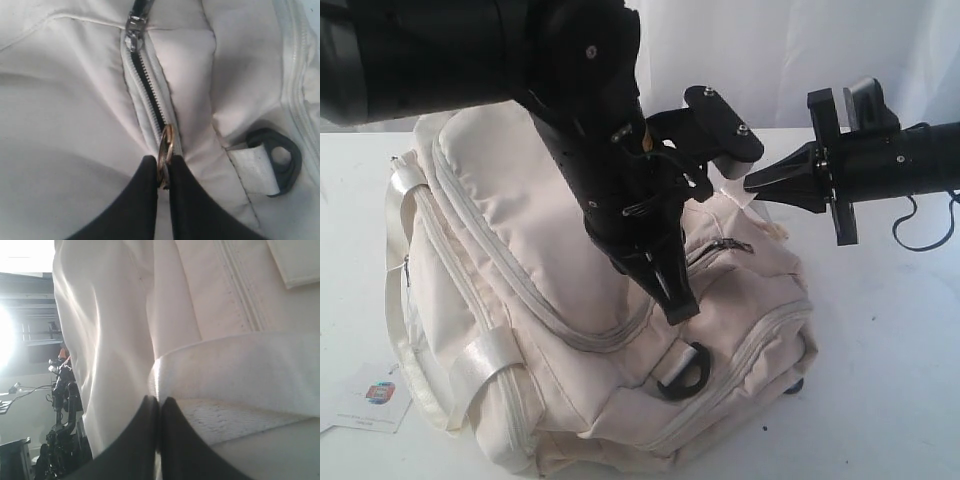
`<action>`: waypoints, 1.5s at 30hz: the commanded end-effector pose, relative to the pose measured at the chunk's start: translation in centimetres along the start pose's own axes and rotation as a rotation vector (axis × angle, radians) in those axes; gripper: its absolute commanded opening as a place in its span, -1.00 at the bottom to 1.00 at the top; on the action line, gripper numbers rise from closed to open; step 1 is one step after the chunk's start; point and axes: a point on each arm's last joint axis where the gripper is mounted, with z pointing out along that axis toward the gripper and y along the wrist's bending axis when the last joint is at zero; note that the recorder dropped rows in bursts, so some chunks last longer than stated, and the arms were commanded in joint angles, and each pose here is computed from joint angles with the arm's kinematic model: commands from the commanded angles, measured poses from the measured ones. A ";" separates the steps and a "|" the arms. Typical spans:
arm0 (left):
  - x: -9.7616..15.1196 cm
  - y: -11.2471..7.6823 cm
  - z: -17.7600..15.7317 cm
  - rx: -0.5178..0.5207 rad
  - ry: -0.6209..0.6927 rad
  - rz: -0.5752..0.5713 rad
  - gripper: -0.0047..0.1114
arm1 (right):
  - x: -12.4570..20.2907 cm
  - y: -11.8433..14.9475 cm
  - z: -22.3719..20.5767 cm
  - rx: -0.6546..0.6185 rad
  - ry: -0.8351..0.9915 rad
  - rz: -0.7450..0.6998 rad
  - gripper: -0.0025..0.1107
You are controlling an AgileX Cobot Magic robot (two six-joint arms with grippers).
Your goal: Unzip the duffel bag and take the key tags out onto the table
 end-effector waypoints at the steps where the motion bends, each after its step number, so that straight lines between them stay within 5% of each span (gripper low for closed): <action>1: 1.9 -0.8 -0.9 0.056 0.092 -0.017 -0.92 | -1.2 0.6 -1.8 -0.028 -0.096 -0.018 -0.96; 12: 6.1 -2.3 -2.6 0.050 0.053 -0.074 -0.92 | -1.4 0.4 -2.3 -0.027 -0.109 -0.015 -0.96; 45: 10.1 -3.5 -5.0 0.057 0.137 -0.114 -0.92 | -1.4 0.4 -2.3 -0.024 -0.106 -0.020 -0.96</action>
